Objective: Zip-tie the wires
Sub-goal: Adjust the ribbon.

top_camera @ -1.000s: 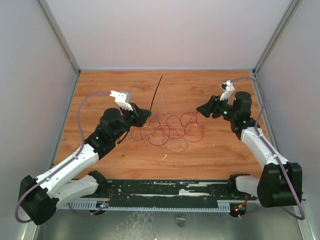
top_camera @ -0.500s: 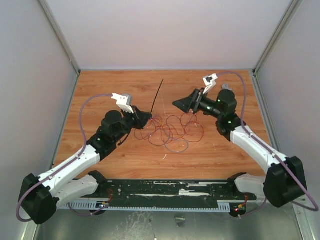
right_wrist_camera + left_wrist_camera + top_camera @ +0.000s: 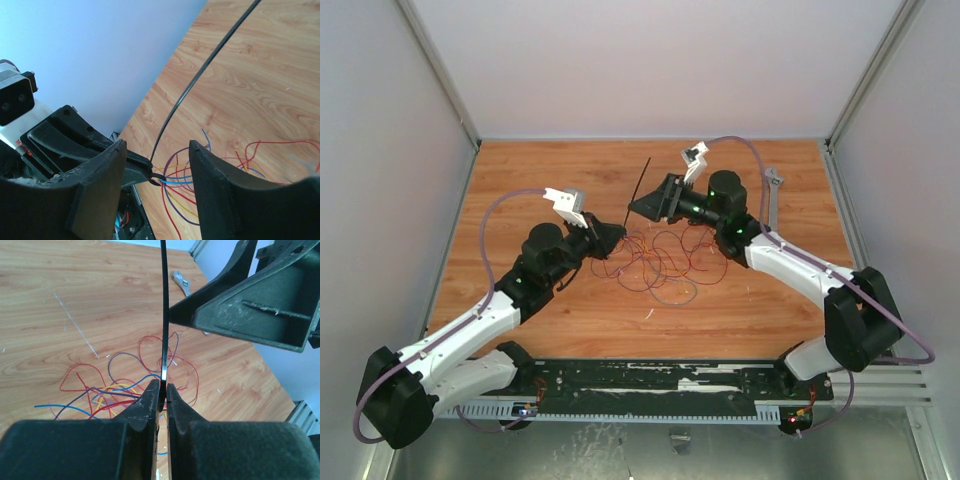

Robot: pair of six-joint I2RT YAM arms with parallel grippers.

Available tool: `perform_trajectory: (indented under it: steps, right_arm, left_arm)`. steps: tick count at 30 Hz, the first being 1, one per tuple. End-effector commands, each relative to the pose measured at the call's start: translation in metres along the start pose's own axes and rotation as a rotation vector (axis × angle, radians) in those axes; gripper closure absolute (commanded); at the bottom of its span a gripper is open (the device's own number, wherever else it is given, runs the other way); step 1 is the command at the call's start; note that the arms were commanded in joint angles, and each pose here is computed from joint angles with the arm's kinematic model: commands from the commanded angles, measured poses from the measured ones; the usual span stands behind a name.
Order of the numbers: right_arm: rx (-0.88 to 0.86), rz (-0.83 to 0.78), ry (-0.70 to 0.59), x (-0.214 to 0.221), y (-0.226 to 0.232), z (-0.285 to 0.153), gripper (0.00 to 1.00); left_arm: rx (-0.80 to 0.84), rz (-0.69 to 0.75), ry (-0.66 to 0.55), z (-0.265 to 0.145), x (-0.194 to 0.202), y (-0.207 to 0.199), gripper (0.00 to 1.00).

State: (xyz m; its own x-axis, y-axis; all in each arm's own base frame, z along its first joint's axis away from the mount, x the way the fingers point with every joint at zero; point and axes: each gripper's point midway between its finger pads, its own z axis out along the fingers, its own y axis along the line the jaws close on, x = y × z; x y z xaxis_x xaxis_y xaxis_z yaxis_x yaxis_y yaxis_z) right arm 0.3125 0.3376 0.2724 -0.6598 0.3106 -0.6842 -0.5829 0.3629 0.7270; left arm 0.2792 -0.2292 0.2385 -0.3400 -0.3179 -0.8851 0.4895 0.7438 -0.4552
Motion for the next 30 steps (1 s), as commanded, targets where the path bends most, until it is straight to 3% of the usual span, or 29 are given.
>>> perform_trajectory:
  steps: [1, 12, 16, 30]
  right_arm:
    - [-0.025, -0.008, -0.023, -0.006, 0.014, 0.015, 0.49]
    - [-0.042, -0.005, 0.032, 0.014, 0.018, 0.026, 0.81]
    - [-0.046, -0.012, 0.031, 0.013, 0.02, 0.025, 0.99]
    - [-0.086, -0.061, -0.002, -0.025, 0.059, 0.023, 1.0]
  left_arm:
    - [0.03, 0.001, -0.052, -0.001, -0.013, -0.006, 1.0]
    - [0.016, -0.005, -0.056, -0.001, -0.012, -0.003, 1.0]
    - [0.011, -0.007, -0.054, 0.0, -0.011, -0.002, 1.0]
    - [-0.003, -0.009, -0.003, 0.005, 0.02, 0.012, 1.0]
